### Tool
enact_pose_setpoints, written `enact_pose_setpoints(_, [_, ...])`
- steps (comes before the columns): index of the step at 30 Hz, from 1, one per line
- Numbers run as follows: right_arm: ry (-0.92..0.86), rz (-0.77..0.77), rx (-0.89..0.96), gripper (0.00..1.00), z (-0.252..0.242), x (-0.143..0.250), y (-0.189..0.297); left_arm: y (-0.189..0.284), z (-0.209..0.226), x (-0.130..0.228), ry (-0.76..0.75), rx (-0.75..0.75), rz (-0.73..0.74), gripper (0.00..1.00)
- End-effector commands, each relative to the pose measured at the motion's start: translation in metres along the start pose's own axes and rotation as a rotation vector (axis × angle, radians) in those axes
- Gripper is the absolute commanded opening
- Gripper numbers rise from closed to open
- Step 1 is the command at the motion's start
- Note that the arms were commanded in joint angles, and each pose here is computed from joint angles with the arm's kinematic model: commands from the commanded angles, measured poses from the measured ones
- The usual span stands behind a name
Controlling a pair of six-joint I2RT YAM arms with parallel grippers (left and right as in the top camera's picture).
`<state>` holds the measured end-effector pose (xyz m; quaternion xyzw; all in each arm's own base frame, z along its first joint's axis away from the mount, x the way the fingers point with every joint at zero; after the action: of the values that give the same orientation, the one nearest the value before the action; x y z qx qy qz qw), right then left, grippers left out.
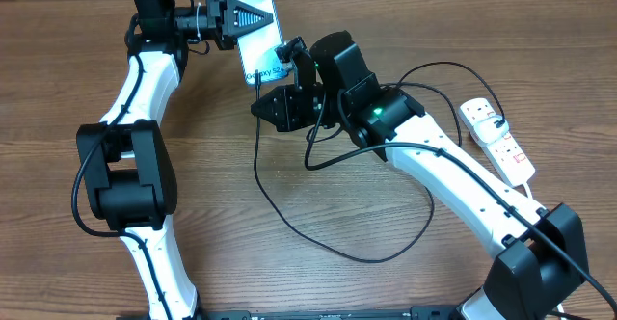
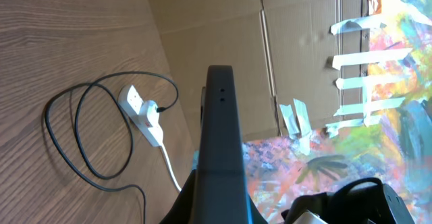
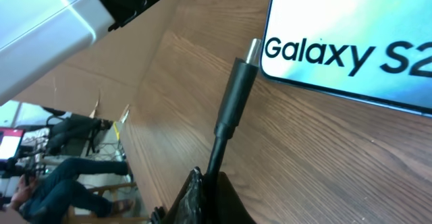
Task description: Plug charger to phone and switch on socket
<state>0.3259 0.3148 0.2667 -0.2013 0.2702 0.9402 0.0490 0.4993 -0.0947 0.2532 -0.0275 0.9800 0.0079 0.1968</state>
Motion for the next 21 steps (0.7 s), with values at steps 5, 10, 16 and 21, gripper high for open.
enact_pose_setpoints(5, [0.034,-0.036,0.004,0.04,-0.007,-0.018,0.008,0.0,-0.012,0.0,-0.025,0.019,0.027,0.04])
enact_pose_setpoints(10, [-0.076,0.017,0.004,0.04,-0.033,-0.018,-0.005,0.0,-0.012,0.0,-0.001,0.018,0.027,0.04])
enact_pose_setpoints(16, [-0.077,0.024,-0.01,0.04,-0.037,-0.018,-0.012,0.0,-0.012,0.0,0.005,0.018,0.027,0.04])
enact_pose_setpoints(21, [-0.129,0.015,0.126,0.04,-0.056,-0.013,-0.011,0.001,-0.012,0.0,-0.008,0.018,0.026,0.04])
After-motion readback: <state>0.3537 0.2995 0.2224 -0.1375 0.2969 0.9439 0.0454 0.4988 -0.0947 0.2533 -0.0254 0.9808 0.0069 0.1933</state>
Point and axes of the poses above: each gripper's point midway between its finger pads, its own y axis back along the fingers, its own z axis along the line the jaws close on, x = y × z, the point moved 6 cm from there along y, back along the fingers, and after that the axes turned 9 degrees about -y, right-handed, at the moved point
